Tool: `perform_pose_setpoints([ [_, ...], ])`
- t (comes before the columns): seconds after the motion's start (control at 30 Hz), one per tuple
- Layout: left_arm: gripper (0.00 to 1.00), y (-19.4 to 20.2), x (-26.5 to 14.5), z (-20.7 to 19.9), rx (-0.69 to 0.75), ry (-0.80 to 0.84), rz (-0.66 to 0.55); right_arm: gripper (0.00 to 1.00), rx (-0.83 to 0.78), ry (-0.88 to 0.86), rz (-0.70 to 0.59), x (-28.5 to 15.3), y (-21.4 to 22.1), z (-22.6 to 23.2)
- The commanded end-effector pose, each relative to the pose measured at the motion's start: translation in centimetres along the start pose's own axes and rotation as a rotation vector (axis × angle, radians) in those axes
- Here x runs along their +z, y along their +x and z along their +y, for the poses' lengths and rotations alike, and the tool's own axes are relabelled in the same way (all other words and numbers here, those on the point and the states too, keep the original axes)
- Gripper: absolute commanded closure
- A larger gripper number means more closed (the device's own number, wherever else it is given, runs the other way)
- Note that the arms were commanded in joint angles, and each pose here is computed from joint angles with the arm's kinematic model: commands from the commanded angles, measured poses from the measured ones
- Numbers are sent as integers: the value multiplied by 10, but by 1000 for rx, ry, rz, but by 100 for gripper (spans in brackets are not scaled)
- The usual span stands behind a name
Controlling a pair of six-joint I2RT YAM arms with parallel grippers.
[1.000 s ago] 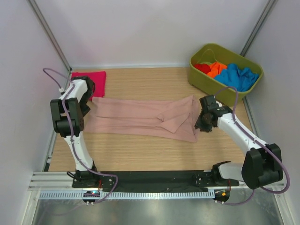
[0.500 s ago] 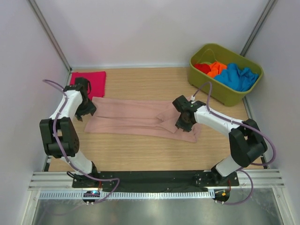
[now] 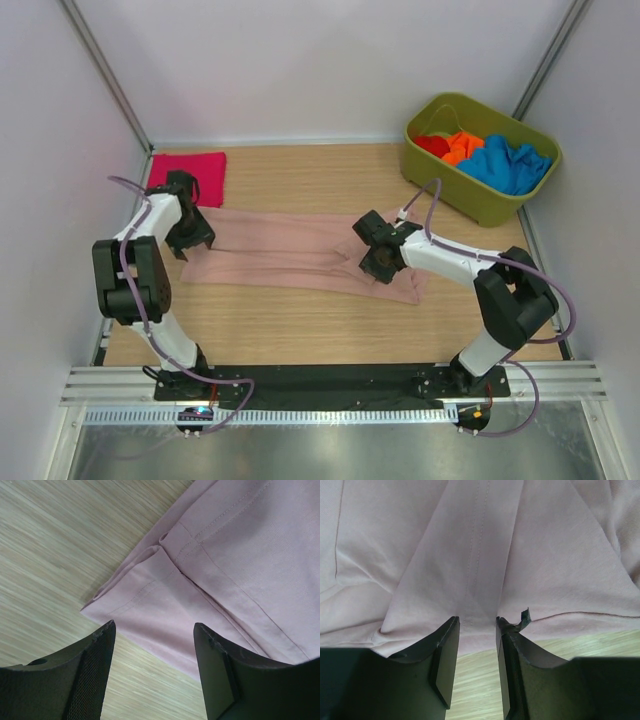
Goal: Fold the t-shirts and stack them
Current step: Fold the tshirt
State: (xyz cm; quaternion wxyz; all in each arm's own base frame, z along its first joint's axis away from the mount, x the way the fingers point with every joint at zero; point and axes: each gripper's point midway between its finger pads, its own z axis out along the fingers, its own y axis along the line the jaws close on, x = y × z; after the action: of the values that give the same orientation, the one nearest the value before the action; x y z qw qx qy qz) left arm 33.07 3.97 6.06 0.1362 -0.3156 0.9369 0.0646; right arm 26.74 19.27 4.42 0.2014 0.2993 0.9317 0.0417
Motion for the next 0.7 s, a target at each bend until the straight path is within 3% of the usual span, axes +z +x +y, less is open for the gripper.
perform_pose_setpoints([
  [0.0, 35, -2, 6, -4, 10, 21, -3, 59, 51, 2, -52, 6, -9, 4],
  [0.27, 36, -4, 15, 1, 7, -31, 4, 62, 44, -13, -45, 14, -5, 13],
  [0.4, 40, -14, 14, 3, 12, -68, -5, 79, 45, -11, -61, 15, -7, 10],
  [0.43, 40, -14, 16, 3, 13, -76, -2, 93, 42, -9, -64, 15, -7, 10],
  [0.47, 40, -19, 14, 2, 10, -77, -12, 99, 39, -13, -72, 14, -9, 11],
  [0.67, 36, -31, 0, 2, -1, -66, -67, 99, 20, -32, -151, -1, -30, 17],
])
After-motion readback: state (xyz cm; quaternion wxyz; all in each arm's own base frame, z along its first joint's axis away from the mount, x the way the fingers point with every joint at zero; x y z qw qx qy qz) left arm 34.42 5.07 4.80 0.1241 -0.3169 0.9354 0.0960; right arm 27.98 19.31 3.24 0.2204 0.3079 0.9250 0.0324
